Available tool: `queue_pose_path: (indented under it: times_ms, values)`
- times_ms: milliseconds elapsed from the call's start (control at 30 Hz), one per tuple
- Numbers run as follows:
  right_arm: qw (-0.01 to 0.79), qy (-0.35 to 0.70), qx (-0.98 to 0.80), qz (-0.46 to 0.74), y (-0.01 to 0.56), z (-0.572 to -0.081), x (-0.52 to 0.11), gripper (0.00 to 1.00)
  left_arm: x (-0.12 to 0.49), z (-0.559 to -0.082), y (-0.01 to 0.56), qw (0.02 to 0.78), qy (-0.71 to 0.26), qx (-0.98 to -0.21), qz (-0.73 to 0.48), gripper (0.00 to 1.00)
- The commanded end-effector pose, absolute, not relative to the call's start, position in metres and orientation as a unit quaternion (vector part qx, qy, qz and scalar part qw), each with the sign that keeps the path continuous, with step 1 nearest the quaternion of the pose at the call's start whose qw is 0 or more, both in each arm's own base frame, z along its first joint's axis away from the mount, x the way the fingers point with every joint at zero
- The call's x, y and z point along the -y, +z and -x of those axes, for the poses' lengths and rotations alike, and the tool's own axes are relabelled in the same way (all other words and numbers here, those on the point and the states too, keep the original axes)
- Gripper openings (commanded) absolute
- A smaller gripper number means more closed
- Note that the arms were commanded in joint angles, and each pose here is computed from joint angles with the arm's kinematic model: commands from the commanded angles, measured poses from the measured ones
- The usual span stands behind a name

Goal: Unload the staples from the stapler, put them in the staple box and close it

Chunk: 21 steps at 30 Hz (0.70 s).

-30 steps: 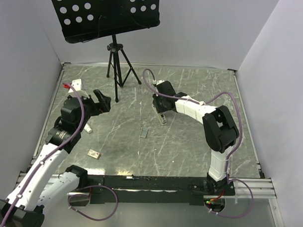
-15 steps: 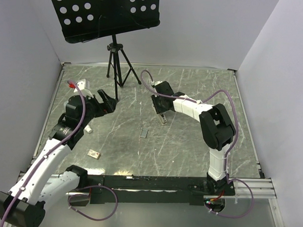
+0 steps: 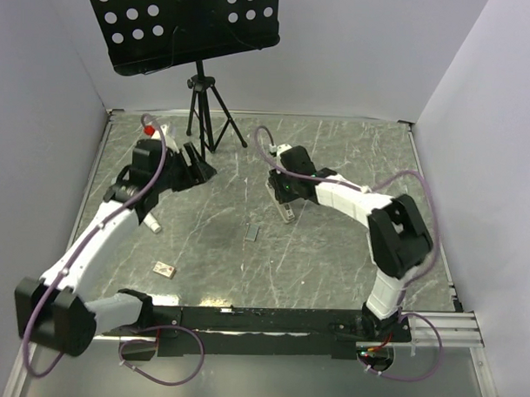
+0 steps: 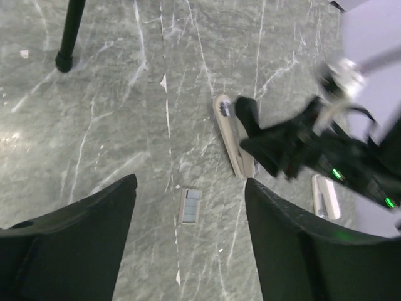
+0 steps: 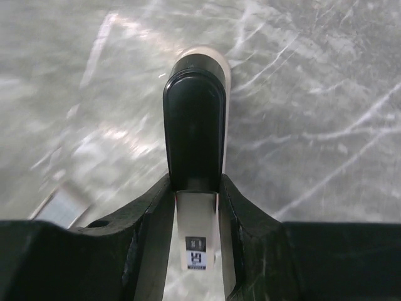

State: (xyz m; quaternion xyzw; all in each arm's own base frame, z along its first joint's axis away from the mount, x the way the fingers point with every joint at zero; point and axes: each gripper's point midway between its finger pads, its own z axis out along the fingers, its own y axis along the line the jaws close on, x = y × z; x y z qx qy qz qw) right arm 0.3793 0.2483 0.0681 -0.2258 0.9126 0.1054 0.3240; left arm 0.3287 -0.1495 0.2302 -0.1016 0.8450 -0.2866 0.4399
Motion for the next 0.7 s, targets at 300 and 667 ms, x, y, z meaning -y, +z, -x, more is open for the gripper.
queue_pose_path:
  times_ms: [300, 667]
  values:
    - [0.5, 0.338, -0.749, 0.272, 0.248, -0.306, -0.323, 0.0, 0.187, -0.357, 0.246, 0.364, -0.41, -0.836, 0.013, 0.62]
    - [0.52, 0.37, -0.709, 0.299, 0.278, -0.283, -0.365, 0.0, 0.188, -0.343, 0.226, 0.353, -0.419, -0.837, 0.005, 0.48]
